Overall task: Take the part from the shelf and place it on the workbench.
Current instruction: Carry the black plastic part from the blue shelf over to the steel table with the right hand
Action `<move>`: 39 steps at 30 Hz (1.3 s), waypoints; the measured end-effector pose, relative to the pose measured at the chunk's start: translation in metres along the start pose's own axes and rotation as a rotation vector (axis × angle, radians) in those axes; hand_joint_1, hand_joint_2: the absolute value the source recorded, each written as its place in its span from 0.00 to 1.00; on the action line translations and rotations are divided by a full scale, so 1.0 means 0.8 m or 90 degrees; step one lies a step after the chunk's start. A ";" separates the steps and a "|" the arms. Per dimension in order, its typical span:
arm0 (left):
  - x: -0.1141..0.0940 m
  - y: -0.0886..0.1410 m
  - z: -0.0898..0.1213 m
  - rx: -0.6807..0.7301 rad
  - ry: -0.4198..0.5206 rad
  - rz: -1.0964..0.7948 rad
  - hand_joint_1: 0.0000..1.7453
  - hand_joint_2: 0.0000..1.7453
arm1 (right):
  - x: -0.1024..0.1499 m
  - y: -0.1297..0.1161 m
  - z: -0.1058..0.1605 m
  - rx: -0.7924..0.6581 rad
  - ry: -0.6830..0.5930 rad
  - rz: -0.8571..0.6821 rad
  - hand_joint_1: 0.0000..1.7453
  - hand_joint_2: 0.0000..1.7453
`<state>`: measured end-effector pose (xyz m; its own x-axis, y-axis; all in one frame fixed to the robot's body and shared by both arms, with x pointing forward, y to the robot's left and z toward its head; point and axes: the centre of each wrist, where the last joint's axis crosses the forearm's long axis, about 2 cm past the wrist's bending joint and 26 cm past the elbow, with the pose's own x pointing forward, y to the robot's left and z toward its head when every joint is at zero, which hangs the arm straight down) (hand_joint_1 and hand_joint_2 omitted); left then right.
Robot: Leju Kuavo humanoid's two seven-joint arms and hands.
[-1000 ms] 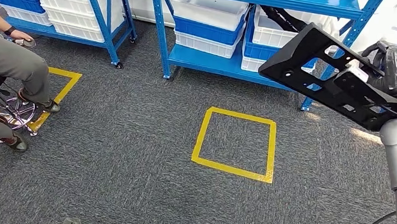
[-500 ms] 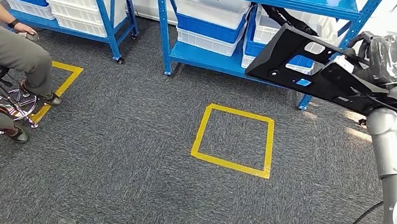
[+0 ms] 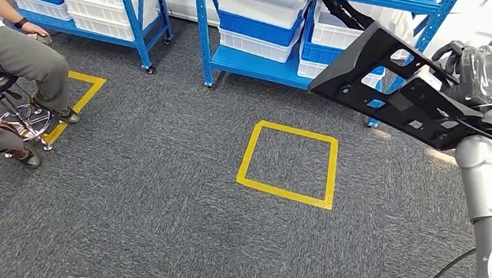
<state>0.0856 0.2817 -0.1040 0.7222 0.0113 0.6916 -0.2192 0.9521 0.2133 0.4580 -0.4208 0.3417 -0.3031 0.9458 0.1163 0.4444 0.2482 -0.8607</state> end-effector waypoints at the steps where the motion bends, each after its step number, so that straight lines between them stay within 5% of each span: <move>1: -0.001 0.000 0.000 0.001 0.001 0.000 0.00 1.00 | 0.001 0.000 -0.001 0.000 -0.001 -0.002 0.99 1.00; 39: -0.004 0.001 0.002 0.006 0.000 0.007 0.00 1.00 | 0.005 -0.007 -0.010 -0.007 -0.002 -0.013 0.99 1.00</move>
<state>0.0818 0.2822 -0.1048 0.7193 0.0223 0.6943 -0.2339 0.9489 0.2119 0.4609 -0.4164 0.3506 -0.3153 0.9398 0.1321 0.4470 0.2698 -0.8529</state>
